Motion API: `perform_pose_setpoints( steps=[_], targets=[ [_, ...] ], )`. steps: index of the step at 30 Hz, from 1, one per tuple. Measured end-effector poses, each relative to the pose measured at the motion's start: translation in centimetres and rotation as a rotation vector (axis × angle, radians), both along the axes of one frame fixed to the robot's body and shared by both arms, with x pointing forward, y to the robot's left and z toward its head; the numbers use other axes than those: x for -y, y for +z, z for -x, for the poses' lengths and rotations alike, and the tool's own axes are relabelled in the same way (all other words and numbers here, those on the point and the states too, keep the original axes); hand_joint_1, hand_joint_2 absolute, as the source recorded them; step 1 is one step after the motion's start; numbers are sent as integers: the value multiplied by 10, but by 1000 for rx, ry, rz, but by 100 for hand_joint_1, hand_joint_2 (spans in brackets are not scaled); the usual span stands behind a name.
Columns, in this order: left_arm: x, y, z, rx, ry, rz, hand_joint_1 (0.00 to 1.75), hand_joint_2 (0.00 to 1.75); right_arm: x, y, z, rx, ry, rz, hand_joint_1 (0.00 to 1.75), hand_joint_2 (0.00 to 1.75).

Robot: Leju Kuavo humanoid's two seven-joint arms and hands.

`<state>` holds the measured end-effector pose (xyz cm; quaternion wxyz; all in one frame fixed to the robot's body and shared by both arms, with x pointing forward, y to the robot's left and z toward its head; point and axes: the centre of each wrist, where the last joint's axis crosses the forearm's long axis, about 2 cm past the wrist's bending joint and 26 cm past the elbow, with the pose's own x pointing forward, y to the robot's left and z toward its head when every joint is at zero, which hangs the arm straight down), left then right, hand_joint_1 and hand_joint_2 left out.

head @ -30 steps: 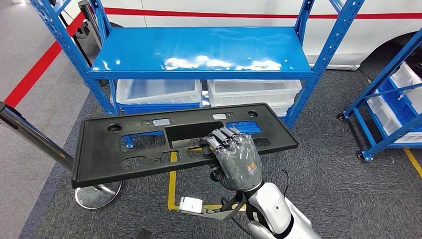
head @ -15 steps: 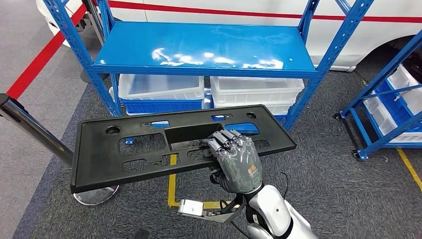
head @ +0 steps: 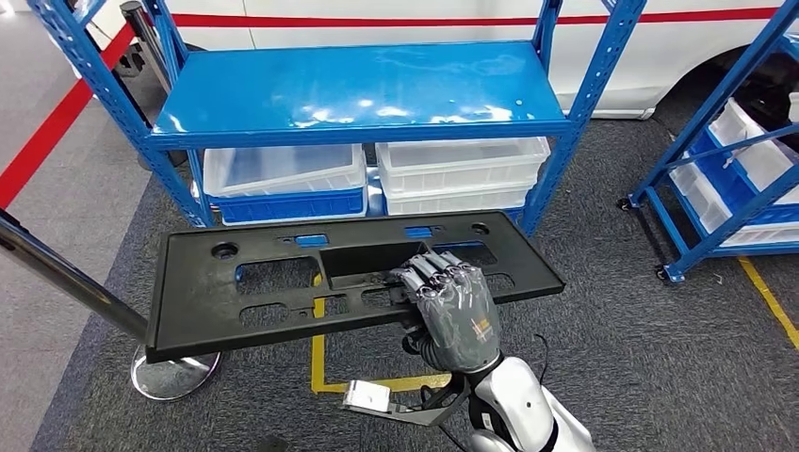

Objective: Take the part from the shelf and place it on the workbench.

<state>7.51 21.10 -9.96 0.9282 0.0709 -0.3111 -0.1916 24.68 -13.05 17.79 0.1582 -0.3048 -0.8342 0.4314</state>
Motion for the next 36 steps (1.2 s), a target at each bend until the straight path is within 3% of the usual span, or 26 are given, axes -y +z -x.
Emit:
perform_pose_setpoints(
  steps=[36],
  targets=[
    [-3, -1, 3, -2, 7, 10, 0, 175, 23, -21, 17, -70, -62, -108, 175, 175]
  ],
)
